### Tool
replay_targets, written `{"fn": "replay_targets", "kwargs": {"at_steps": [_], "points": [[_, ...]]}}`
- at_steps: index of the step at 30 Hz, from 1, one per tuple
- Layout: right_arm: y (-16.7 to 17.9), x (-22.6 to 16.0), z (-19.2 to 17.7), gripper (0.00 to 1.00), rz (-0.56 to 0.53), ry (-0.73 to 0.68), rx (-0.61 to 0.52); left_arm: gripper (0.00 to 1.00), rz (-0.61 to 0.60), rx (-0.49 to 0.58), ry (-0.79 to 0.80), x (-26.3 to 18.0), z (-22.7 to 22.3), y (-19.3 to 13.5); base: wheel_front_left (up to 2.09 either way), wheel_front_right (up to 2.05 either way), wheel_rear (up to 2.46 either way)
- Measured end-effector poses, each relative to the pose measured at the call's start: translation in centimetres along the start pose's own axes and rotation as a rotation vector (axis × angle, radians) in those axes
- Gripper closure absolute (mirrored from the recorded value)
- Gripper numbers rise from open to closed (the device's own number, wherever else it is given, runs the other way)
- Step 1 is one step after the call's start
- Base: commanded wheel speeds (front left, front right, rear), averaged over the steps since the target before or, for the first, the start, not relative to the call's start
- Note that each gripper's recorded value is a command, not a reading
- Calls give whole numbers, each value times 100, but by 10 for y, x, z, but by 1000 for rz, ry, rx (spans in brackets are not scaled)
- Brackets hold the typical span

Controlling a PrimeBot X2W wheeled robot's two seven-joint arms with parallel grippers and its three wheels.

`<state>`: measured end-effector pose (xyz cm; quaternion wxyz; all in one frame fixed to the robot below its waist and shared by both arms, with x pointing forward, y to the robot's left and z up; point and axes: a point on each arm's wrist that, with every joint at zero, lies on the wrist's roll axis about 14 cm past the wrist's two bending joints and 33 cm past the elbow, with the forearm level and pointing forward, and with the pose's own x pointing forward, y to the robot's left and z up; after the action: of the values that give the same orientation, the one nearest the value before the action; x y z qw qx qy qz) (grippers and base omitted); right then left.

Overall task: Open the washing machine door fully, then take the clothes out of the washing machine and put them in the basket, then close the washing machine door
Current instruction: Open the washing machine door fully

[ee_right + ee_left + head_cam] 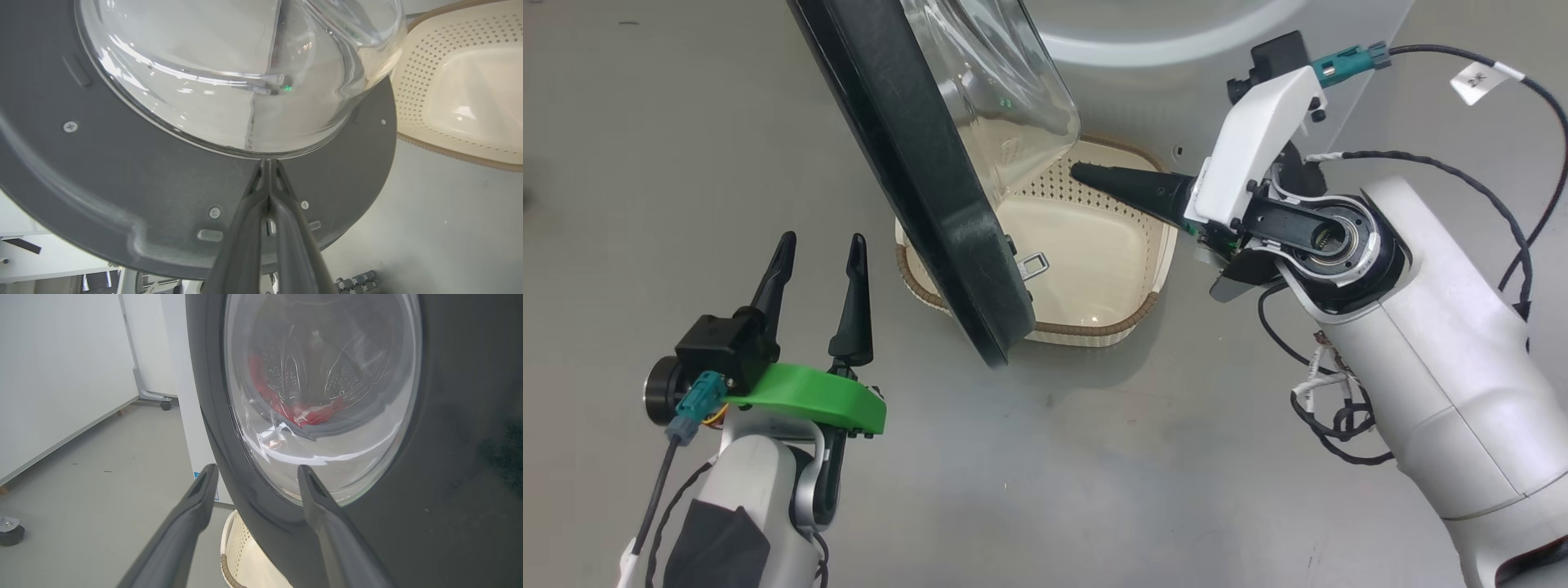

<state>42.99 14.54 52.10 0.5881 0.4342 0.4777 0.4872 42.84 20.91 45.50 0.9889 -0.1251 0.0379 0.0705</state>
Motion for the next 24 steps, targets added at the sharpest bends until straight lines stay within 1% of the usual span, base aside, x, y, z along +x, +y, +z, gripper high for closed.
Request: {"fn": "replay_targets", "kwargs": {"at_steps": [5, 9, 10, 13, 14, 18, 22, 24], "points": [[-17, -24, 18, 100, -143, -112, -249, 0, 0, 2, -24, -1, 8, -1, 0, 0, 0], [-29, -52, 34, 100, -283, -191, -503, 0, -7, 3, -25, -4, 8, -4, 0, 0, 0], [-33, -67, 40, 100, -347, -219, -639, 0, -12, 7, -28, -6, 9, -6, 0, 0, 0], [-32, -87, 47, 100, -421, -254, -822, 0, -21, 7, -36, -7, 12, -9, 0, 0, 0], [-31, -93, 49, 100, -444, -273, -868, 0, -23, 6, -39, -8, 13, -10, 0, 0, 0], [-22, -110, 49, 100, -470, -361, -973, 0, -26, 8, -39, -13, 13, -11, 0, 0, 0], [-15, -132, 52, 100, -533, -452, -1111, 0, -36, 15, -41, -16, 14, -13, 0, 0, 0], [-13, -146, 54, 100, -560, -516, -1130, 0, -48, 17, -43, -17, 14, -17, 0, 0, 0]]}}
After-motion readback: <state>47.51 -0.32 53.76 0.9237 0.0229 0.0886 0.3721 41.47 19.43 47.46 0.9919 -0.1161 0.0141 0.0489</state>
